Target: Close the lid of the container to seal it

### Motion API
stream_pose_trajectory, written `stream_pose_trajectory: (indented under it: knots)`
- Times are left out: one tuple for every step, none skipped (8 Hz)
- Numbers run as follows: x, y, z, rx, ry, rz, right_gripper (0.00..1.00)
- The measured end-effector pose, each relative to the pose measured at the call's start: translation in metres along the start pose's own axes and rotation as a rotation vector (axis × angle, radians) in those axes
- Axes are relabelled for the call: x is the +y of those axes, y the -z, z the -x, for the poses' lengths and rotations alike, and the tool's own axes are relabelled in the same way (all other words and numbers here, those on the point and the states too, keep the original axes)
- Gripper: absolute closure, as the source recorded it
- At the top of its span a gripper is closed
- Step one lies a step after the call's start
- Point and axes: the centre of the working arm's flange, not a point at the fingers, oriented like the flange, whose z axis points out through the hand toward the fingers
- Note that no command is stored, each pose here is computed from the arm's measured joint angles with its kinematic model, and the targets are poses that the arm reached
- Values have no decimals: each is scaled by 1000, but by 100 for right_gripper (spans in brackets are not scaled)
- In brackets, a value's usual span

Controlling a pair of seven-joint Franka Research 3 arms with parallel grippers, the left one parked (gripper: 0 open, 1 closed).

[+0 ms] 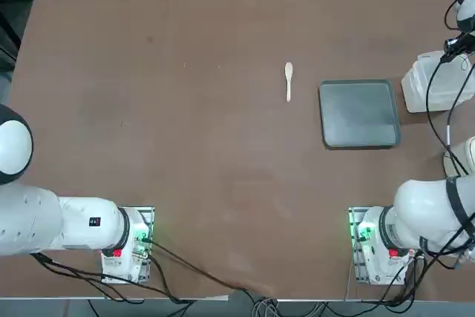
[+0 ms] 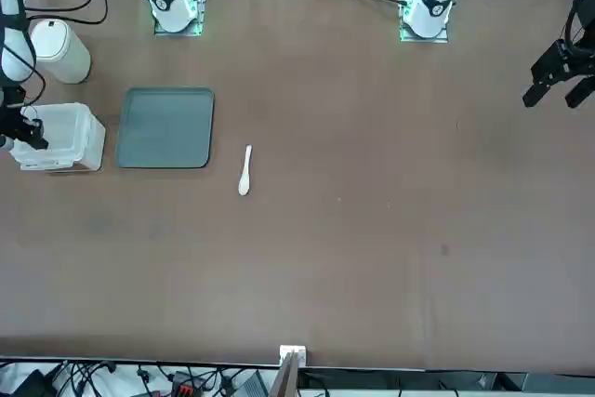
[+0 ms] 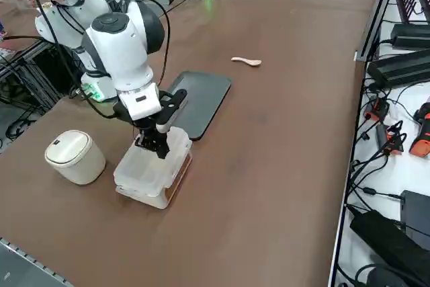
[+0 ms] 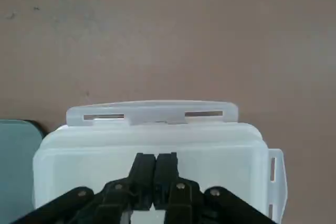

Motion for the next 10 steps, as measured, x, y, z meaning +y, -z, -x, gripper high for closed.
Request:
stream_pose_trajectory:
  knots:
    - [-2,2,-5,9,4,0,98]
    - [-7,5,-15,-2,15,-12,98]
    - [-8,17,-23,-34,23,-33,98]
    - [-6,41,-31,-72,28,-56,98]
    - [-6,73,-39,-96,34,-71,98]
    - [-10,109,-45,-106,40,-81,98]
    - [-20,144,-49,-117,32,-89,97]
    - [-37,175,-53,-134,13,-97,92]
    - [-58,203,-55,-151,-9,-102,87]
    - [-82,230,-56,-164,-41,-103,68]
